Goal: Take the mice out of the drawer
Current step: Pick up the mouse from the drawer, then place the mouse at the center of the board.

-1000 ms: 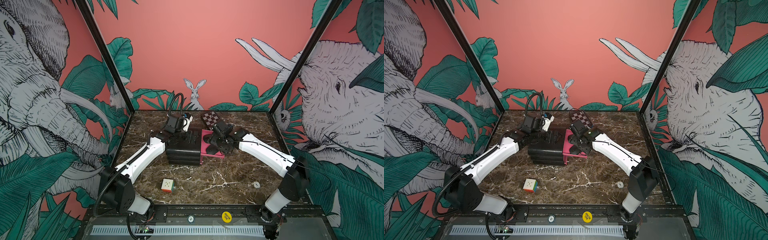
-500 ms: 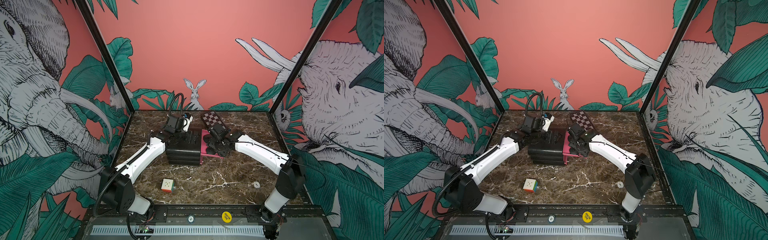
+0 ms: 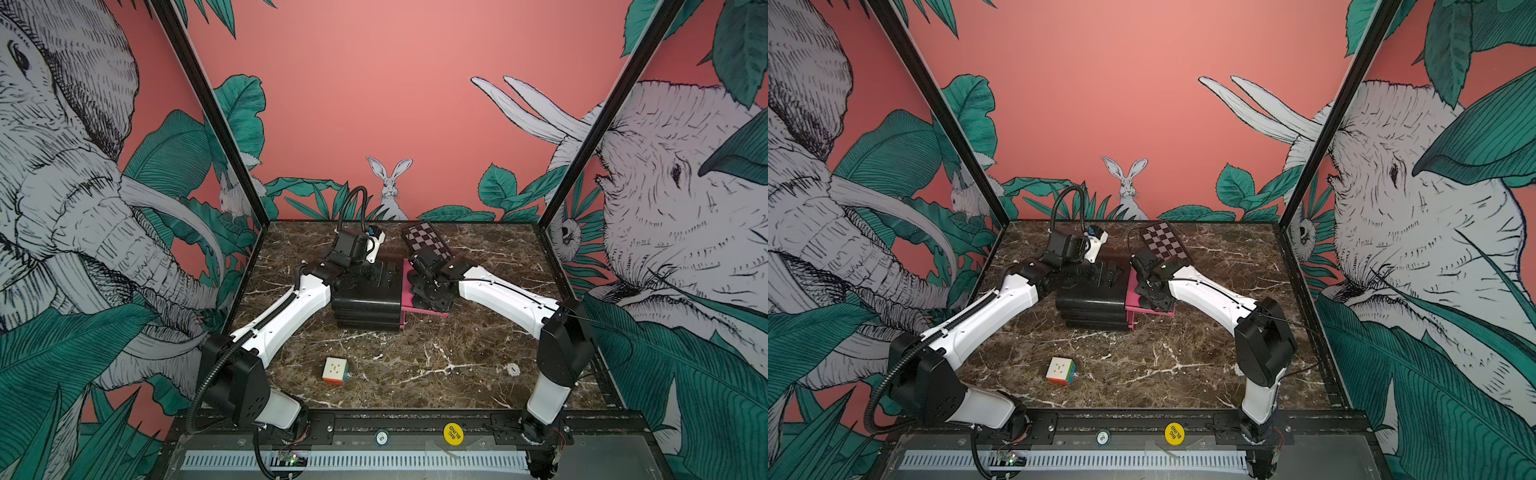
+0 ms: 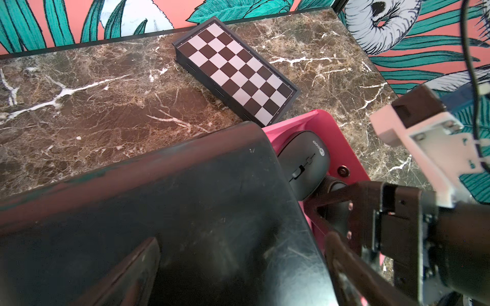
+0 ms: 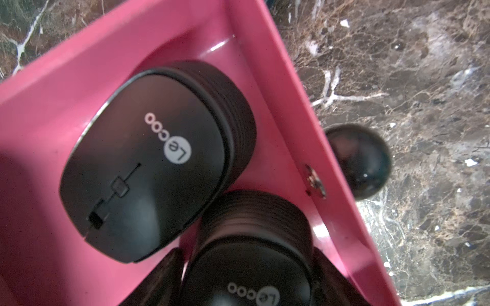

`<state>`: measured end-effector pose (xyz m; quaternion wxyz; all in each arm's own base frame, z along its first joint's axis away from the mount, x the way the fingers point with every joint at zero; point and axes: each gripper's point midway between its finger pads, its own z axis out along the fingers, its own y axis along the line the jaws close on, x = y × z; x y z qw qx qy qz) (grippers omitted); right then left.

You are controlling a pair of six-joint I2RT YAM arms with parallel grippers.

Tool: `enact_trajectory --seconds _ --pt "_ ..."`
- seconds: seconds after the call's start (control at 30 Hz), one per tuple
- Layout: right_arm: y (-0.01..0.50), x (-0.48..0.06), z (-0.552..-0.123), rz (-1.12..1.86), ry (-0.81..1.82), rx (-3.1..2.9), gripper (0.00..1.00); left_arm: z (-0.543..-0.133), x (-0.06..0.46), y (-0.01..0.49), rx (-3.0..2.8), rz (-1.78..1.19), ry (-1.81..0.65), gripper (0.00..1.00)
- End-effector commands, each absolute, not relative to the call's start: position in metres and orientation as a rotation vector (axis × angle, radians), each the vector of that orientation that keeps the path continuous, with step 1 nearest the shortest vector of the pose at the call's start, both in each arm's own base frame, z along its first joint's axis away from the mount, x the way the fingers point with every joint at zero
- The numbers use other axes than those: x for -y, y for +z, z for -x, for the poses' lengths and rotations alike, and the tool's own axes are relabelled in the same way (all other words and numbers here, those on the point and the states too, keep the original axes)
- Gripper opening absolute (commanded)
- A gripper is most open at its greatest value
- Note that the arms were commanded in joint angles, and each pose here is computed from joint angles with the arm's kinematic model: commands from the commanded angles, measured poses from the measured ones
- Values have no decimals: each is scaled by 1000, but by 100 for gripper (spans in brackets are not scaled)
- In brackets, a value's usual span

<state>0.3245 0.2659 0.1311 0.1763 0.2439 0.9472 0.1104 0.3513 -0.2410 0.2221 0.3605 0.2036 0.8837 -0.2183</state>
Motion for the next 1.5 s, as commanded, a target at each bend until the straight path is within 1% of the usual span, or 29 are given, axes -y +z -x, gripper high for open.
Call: enact_trajectory --seconds 0.0,0.07,0.13,0.2,0.27,0.33,0.6,0.63,0.67,0.8,0.9,1.03,1.2,1.37,1.47 --pt "132 -267 -329 -684 297 -2665 64 -340 229 203 -2349 -524 -518 99" --pt "141 -268 -332 -679 308 -2638 60 -340 228 203 -2347 -526 -511 99" --pt "153 -268 -338 -669 331 -2603 58 -340 227 203 -2345 -527 -503 99" --pt "167 -274 -343 -643 396 -2567 56 -340 226 203 -2343 -526 -499 99" --pt "183 -278 -346 -618 451 -2534 51 -340 226 204 -2340 -526 -500 99" --pt "195 -275 -346 -600 453 -2518 49 -340 226 205 -2338 -521 -503 99" --pt "237 -248 -333 -580 417 -2453 48 -336 222 205 -2330 -516 -492 99" --pt "236 -241 -334 -579 377 -2449 49 -335 220 203 -2331 -516 -483 99" --pt "251 -230 -331 -572 369 -2420 49 -333 218 202 -2333 -520 -474 99" --pt "258 -199 -334 -457 295 -2466 50 -329 217 200 -2344 -542 -471 99" --pt "249 -152 -333 -435 131 -2512 49 -332 219 203 -2356 -557 -467 99" --pt "220 -98 -333 -391 -40 -2628 49 -343 223 209 -2365 -560 -443 99" --pt "185 -72 -350 -142 -188 -2754 52 -354 223 208 -2383 -552 -398 99" --pt "134 -56 -379 50 -221 -2869 52 -368 218 203 -2391 -475 -343 99" --pt "110 -42 -397 78 -192 -2910 51 -374 218 202 -2387 -420 -340 99"
